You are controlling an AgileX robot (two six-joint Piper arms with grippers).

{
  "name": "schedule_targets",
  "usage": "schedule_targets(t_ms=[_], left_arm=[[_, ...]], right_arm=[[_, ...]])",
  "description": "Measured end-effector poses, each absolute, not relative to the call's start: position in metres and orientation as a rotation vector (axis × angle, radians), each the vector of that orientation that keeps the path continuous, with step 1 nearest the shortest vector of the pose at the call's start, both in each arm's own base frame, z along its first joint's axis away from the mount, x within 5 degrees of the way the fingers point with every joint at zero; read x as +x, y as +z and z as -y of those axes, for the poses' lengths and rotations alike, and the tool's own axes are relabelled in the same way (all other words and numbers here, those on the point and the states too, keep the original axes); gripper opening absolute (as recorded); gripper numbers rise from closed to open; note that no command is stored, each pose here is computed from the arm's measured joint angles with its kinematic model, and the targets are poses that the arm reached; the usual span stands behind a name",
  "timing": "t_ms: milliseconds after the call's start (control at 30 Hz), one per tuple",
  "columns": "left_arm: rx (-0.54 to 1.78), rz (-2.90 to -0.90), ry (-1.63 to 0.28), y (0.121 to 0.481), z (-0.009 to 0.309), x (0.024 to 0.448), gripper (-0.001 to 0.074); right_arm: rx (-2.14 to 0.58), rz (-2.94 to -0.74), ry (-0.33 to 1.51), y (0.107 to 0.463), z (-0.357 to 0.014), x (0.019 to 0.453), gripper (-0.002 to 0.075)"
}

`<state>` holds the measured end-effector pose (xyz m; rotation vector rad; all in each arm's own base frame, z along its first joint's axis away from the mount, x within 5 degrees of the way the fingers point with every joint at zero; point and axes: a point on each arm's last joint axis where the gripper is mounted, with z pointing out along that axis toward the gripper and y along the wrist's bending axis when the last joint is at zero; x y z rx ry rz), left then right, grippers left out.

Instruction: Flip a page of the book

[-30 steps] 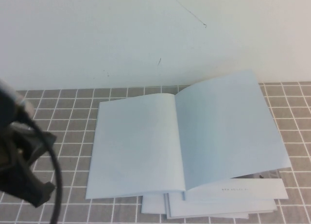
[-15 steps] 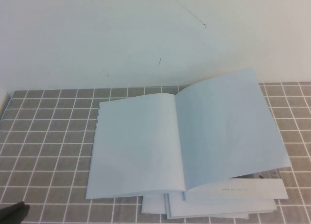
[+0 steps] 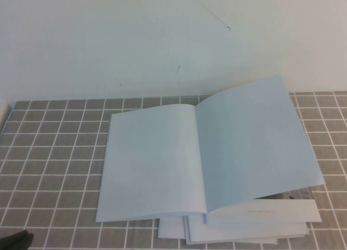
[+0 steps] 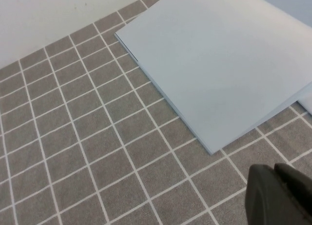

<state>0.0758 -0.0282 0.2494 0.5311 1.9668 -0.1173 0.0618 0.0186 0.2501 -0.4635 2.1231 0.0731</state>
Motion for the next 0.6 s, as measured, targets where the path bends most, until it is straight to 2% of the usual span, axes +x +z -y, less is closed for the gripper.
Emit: schedule_targets(t_ms=[600], left_arm=[[0.528, -1.954, -0.117, 0.2465, 0.0277, 0.0748, -0.0003]], right_arm=[[-0.461, -2.124, 0.074, 0.2501, -0.0186, 0.0618, -0.0001]])
